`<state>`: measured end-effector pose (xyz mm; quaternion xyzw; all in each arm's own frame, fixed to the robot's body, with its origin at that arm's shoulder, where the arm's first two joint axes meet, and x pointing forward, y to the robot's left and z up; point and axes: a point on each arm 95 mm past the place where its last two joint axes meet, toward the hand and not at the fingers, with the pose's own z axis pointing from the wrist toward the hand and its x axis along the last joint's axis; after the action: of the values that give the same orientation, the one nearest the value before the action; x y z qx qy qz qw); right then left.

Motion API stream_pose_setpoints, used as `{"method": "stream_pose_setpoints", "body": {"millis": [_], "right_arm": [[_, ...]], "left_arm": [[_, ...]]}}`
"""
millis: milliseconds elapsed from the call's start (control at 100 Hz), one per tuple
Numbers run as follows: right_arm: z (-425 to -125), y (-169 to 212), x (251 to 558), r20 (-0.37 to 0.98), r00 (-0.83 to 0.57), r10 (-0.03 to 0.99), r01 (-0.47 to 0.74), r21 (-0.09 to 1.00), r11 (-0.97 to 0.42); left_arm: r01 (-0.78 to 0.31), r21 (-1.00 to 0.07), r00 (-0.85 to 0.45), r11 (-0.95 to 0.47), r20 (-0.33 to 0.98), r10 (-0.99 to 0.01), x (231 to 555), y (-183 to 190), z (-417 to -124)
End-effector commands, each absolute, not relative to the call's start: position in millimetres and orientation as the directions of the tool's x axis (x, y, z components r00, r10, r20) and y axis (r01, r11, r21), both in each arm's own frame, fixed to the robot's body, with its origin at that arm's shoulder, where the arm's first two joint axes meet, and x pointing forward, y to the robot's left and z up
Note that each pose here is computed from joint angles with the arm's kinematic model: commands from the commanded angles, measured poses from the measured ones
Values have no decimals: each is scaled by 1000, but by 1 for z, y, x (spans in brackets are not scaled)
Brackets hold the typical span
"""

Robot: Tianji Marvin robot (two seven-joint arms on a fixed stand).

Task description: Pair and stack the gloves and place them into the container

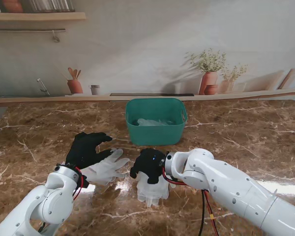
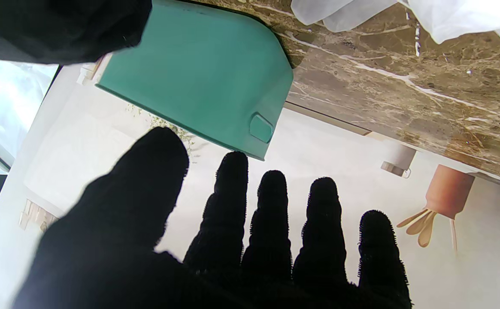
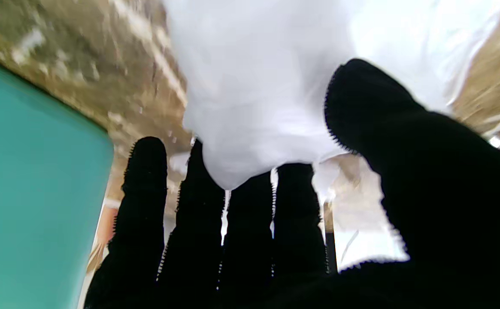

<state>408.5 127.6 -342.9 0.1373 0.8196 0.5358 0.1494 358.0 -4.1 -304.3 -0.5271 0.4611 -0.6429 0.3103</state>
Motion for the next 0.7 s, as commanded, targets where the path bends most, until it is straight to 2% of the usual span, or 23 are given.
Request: {"method": "stream_pose_setpoints", "body": {"millis": [0,170,380,540,690], "right_arm": [[-353,124,414,-94,-910,405,57,937,346],[-362,112,416,-43,-888,458,29,989,147],[-377,82,409,-4,-835,550,-6,1000,-1],[-387,61,393,-18,-806,591,-52,998,-41],[-397,48,381,-53,-790,611,-85,996,-24]], "left_arm": [[-94,-919,-249,-382,394,-885,356,-5,-307],[-102,-918,-249,-383,396,-884,356,-6,-307],[-108,-917,-261,-383,398,-880,356,-10,-307],[-120,-916,-261,-382,401,-878,357,-12,-309],[-124,-915,-268,-385,404,-875,356,-15,-309]]}}
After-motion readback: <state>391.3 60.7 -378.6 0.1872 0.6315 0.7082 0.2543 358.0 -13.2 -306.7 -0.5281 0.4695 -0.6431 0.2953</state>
